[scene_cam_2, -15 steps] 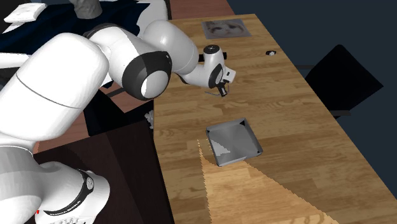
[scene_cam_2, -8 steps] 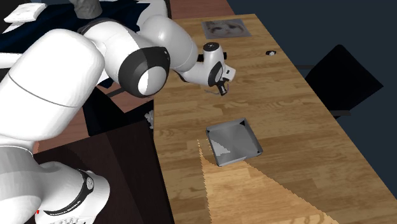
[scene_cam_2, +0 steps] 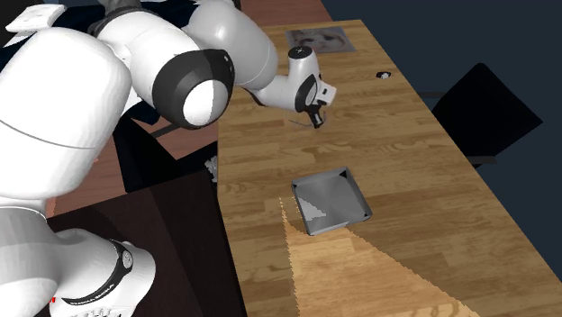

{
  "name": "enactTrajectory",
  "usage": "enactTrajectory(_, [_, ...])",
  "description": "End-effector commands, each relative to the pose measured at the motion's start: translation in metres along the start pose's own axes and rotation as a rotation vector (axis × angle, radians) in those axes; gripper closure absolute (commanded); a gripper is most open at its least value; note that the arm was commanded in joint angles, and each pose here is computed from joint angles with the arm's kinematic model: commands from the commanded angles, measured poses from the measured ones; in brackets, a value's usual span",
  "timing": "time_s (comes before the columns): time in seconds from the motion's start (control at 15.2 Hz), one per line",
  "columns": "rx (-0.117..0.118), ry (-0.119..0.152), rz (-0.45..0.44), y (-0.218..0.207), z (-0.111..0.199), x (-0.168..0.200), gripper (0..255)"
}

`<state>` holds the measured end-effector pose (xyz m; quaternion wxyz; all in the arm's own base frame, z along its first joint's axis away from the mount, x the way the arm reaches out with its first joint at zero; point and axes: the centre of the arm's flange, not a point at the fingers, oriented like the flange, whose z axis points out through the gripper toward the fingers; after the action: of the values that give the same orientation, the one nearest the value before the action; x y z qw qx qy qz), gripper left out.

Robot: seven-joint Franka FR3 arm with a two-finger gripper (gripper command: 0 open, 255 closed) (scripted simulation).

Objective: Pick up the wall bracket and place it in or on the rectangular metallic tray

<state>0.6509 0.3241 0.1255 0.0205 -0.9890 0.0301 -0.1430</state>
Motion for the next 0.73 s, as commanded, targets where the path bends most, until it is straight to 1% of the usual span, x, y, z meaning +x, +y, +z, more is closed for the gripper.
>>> enactTrajectory(0.0, [0.0,0.0,0.0,-0.001,-0.011,0.002,255])
enactTrajectory(0.66, [0.0,0.0,0.0,-0.003,-0.06,0.017,255])
